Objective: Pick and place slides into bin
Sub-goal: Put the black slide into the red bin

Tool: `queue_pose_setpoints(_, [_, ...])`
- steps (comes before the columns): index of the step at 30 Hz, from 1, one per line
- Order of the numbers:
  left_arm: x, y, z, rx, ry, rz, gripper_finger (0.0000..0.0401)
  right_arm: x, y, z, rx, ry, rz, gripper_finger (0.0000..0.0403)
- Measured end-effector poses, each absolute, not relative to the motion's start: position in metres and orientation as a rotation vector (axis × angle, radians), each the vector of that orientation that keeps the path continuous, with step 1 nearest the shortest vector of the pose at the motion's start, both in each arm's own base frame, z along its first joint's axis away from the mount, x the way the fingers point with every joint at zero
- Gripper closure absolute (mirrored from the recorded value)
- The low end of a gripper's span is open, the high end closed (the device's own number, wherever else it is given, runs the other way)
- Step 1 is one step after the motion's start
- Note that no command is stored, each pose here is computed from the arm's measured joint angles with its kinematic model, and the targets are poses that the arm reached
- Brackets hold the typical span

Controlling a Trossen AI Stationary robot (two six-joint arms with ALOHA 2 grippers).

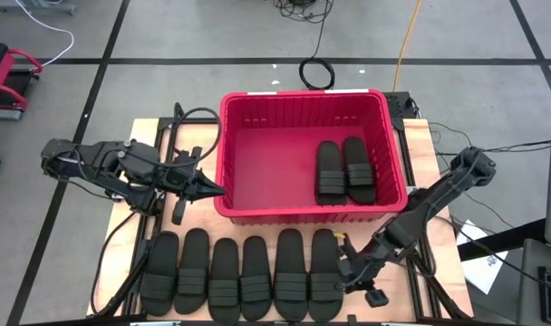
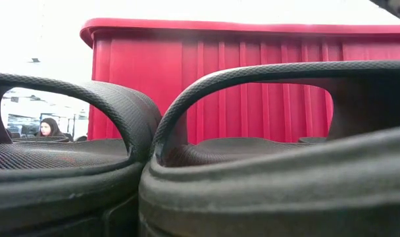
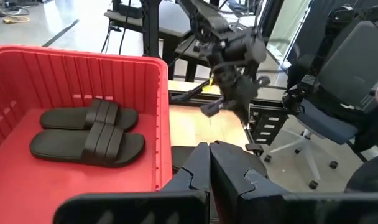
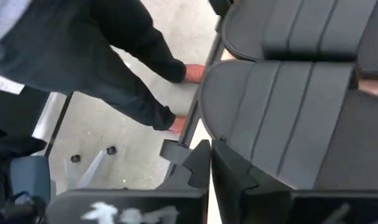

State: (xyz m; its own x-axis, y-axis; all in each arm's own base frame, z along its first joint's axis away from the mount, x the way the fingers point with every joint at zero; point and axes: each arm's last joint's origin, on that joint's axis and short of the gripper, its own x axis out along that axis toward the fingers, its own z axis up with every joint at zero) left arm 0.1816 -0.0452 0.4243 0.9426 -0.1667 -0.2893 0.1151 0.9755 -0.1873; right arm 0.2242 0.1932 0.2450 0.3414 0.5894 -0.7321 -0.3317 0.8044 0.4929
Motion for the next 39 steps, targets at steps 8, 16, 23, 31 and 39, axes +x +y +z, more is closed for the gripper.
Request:
queue_pose_setpoints(8, [0.176,-0.044,0.424,-0.168,0.322,-0.145,0.0395,0.230,0.186,0.219,0.389,1.118,0.501,0.0285])
queue_pose_setpoints(16, [0.174,-0.043,0.425,-0.152,0.316,-0.148,0.0396,0.236,0.169,0.207,0.426,1.116,0.403,0.0174])
queue_pose_setpoints(23, [0.174,-0.043,0.425,-0.141,0.315,-0.149,0.0396,0.237,0.155,0.188,0.457,1.092,0.365,0.0142])
queue_pose_setpoints(31, [0.174,-0.043,0.425,-0.140,0.314,-0.149,0.0396,0.223,0.153,0.158,0.604,1.026,0.448,0.0146])
queue_pose_setpoints(39, [0.174,-0.043,0.425,-0.130,0.316,-0.150,0.0396,0.217,0.157,0.148,0.624,0.983,0.438,0.0147])
